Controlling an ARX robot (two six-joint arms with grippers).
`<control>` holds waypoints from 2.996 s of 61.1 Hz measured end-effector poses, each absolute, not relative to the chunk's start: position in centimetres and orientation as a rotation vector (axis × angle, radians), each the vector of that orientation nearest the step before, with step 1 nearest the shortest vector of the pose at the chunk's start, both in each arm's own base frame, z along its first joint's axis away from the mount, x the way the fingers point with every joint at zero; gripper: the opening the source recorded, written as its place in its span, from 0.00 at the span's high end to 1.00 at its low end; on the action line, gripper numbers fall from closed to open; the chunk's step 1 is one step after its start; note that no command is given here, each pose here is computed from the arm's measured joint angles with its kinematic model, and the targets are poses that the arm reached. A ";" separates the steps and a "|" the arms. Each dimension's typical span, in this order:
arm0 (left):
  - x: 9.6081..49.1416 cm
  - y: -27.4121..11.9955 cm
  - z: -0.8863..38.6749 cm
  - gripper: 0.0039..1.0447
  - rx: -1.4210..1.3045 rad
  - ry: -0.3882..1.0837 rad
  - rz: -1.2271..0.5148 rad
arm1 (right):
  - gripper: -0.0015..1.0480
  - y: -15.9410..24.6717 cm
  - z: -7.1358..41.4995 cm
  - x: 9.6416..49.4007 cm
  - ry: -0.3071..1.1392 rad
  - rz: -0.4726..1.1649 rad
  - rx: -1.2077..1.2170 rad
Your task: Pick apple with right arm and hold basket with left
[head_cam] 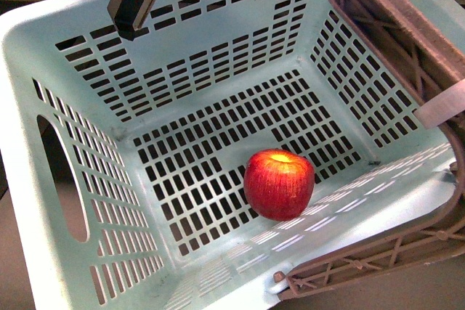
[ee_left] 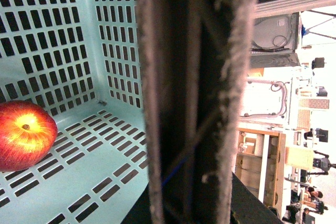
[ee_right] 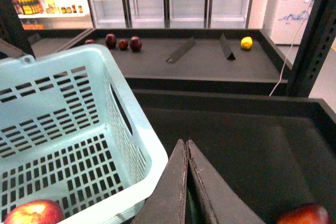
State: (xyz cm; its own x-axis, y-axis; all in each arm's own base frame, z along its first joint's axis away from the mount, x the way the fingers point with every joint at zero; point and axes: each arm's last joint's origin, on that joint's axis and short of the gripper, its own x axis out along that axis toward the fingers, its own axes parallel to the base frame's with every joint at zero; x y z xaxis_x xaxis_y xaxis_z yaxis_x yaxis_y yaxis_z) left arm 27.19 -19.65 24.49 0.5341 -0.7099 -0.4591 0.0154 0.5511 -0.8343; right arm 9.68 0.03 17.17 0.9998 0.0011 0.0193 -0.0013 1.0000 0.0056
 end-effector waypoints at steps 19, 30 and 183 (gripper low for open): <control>27.2 -19.7 24.4 0.94 -0.891 0.915 -0.508 | 0.98 0.0 17.2 9.7 -0.020 0.001 0.006; 27.2 -19.7 24.4 0.94 -0.891 0.916 -0.508 | 0.97 0.0 17.2 9.7 -0.020 0.001 0.004; 24.0 -6.2 19.4 0.33 -0.809 0.118 0.033 | 0.09 0.0 17.2 9.6 -0.021 0.002 0.004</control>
State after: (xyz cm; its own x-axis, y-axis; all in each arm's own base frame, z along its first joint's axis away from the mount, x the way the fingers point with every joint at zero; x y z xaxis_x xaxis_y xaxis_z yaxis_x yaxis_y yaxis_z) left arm 24.04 -6.17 19.36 0.9929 -0.0159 -0.1181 -0.0746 0.6900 -0.7200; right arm 9.65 0.03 17.17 0.9998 0.0019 0.0208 -0.0020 1.0000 0.0040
